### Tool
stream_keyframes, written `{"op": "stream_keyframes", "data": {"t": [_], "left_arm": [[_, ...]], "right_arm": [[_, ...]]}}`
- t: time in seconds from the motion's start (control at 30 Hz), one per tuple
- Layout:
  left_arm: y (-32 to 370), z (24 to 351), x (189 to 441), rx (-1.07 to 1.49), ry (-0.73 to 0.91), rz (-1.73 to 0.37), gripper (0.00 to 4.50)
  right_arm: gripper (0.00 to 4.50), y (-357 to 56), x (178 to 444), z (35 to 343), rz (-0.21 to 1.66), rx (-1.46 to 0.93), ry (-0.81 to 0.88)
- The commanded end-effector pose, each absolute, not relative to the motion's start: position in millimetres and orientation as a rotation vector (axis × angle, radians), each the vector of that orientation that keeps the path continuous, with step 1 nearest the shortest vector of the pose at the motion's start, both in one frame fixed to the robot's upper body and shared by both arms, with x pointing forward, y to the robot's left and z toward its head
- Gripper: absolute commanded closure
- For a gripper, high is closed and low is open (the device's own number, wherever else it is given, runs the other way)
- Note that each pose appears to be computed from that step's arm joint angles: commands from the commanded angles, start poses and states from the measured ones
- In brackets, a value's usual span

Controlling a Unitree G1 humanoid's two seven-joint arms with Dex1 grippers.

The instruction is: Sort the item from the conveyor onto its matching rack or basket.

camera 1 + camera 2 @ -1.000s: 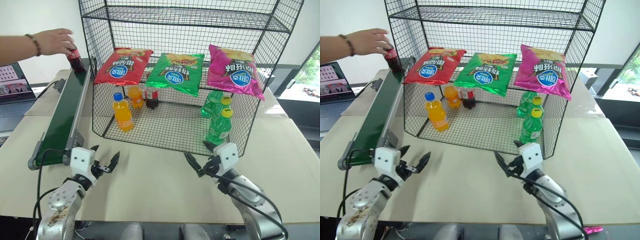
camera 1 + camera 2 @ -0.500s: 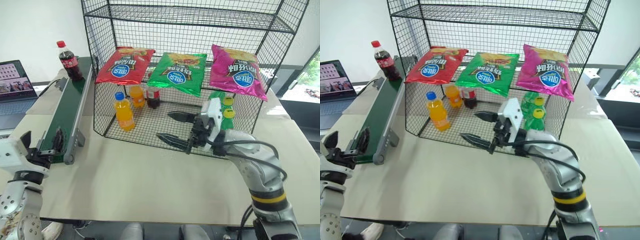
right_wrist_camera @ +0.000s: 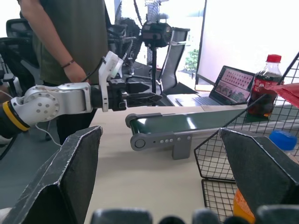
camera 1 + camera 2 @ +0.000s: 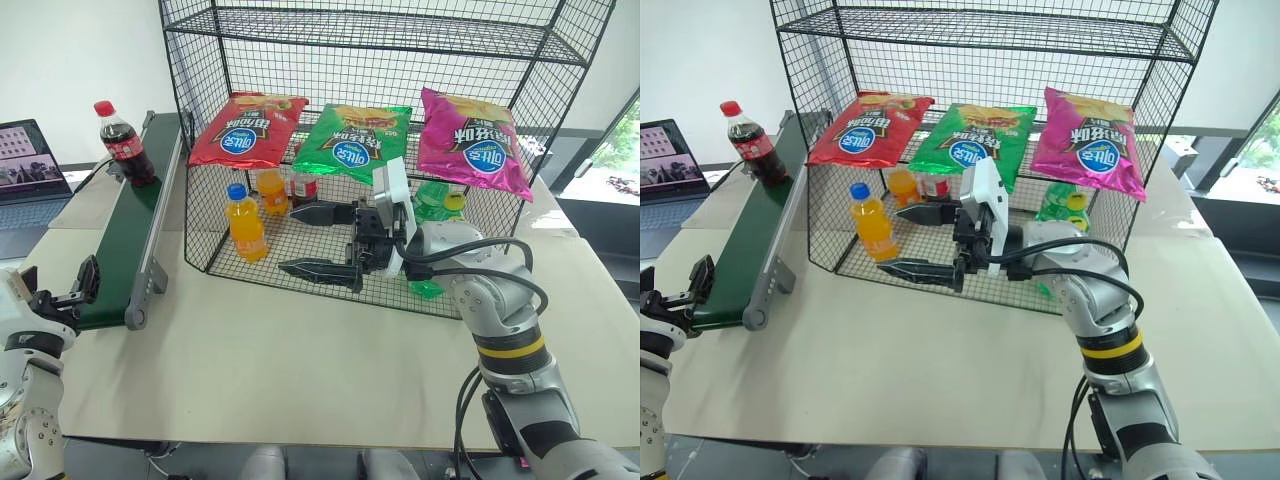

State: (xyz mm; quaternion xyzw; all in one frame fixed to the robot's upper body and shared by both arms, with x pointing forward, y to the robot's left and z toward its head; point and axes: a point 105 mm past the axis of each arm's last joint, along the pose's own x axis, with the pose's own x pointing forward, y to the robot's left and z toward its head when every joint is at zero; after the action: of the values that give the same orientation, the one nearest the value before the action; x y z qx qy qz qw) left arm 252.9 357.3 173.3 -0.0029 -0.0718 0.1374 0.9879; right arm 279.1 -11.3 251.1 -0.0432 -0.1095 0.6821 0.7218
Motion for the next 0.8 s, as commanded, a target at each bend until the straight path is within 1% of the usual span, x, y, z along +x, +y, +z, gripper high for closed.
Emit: {"op": "stream_keyframes", "data": {"t": [0.03,0.3,0.6,0.8], "left_arm": [[361,193,253,0.051,-0.204,0.282,0.00],[364,187,254,0.062,-0.182,0.299,0.00],[368,188,258,0.070,-0.174,0.298,0.00],[362,187,263,0.069,-0.163,0.261,0.00]], "right_arm": [[0.04,-7,272,267,1.540,-0.115,-0.309],[0.04,-9,272,267,1.533,-0.104,-0.313],[0.04,-9,273,269,1.530,-0.105,-0.316],[0.04,-9,273,270,1.527,-0.103,-0.317]]}}
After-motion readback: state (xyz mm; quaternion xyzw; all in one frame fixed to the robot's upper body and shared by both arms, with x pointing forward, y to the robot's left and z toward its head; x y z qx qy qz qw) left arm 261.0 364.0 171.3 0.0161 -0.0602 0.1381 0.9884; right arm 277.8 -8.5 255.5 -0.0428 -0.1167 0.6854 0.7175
